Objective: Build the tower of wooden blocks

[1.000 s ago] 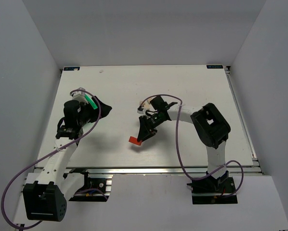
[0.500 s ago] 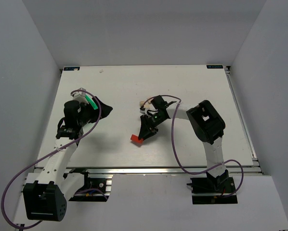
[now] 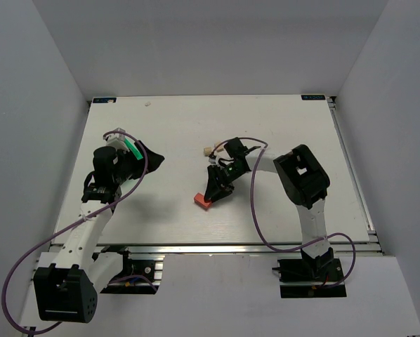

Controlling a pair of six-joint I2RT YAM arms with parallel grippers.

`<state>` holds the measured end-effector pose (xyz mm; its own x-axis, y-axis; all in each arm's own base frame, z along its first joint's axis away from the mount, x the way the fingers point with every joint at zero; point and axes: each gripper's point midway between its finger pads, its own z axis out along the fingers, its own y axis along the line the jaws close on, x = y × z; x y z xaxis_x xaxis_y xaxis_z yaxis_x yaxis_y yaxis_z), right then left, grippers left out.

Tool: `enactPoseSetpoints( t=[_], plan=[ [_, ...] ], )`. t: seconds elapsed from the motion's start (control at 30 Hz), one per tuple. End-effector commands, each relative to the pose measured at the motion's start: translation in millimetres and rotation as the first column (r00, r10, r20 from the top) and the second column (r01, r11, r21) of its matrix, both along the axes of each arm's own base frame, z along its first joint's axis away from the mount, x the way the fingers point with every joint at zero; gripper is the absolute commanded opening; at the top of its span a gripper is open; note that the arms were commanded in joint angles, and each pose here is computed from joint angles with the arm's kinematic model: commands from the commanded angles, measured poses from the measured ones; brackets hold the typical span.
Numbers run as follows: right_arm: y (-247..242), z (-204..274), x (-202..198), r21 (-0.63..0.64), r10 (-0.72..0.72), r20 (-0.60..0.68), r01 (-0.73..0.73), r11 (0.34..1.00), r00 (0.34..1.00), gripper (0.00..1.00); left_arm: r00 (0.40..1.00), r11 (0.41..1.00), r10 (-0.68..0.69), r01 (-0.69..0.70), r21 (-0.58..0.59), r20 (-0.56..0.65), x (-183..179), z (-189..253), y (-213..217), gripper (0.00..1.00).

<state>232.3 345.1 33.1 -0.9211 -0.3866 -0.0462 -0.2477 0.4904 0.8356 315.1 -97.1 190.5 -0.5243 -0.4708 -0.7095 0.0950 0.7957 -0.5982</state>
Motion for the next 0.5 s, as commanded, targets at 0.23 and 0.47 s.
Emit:
enactPoseSetpoints(
  t=[0.23, 0.47],
  plan=[
    [-11.5, -8.1, 17.5, -0.075, -0.042, 0.065, 0.047, 0.996, 0.997, 0.63, 1.0, 1.0, -0.017, 0.017, 0.001, 0.024, -3.6, 7.4, -2.6, 0.98],
    [-15.8, 36.8, 30.3, -0.05, 0.026, 0.335, -0.01, 0.999, 0.942, 0.89, 0.999, 1.0, -0.013, 0.013, 0.006, 0.039, -4.6, 9.8, -1.7, 0.98]
  ],
)
